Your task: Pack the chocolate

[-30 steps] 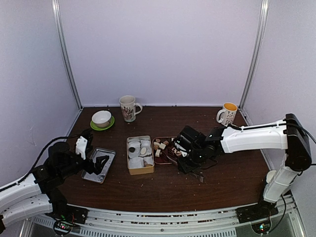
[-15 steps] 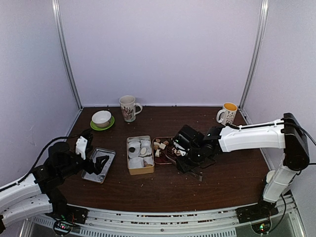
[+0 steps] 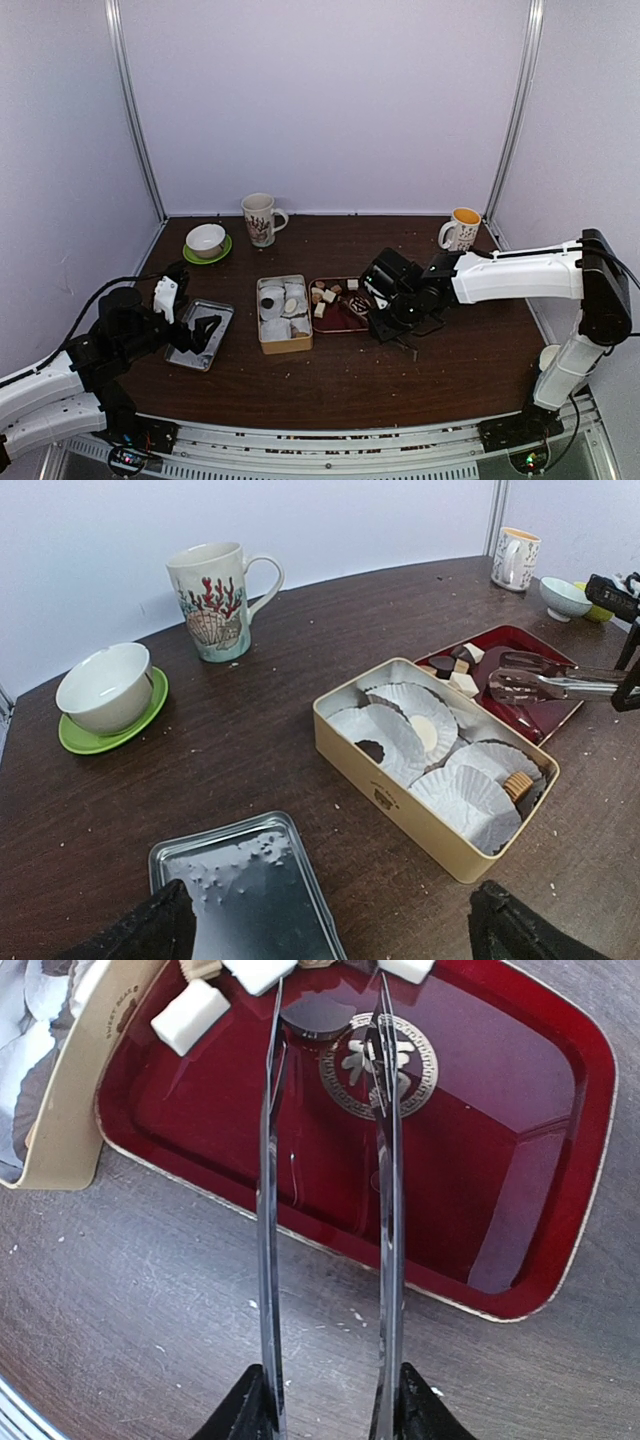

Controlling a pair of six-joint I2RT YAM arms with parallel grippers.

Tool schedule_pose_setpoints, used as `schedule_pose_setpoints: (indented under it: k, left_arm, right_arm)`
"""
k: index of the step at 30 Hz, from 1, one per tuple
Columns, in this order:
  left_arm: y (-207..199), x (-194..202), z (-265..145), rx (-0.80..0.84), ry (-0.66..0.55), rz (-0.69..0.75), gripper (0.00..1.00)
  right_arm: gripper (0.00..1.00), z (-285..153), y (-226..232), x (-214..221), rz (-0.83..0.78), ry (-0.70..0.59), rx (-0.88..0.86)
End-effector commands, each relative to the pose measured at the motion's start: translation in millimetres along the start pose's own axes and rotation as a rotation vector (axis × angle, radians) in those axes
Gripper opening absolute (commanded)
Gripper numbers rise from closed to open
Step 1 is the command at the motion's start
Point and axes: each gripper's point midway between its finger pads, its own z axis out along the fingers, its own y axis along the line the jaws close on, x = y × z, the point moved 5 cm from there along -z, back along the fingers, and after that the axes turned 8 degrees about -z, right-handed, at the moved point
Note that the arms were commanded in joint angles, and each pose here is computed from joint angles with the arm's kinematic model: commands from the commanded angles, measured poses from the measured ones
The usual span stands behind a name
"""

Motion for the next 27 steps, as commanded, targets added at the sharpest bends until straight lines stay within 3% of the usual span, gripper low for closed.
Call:
schedule_pose_setpoints:
  k: [1,27]
  left_arm:
    - [-2.3,-16.8,-1.0,0.012,-0.07,-0.006,0.98]
    - [-2.3,-17.0,-1.1,0.012,-0.072,-0.005,0.98]
  right_arm:
    - [0.4,-9.6,-8.3,-1.9,0.02,-0.033,0.028]
    - [0.47,7.2,3.5,-14.0,0.05,-0.019,-0.017]
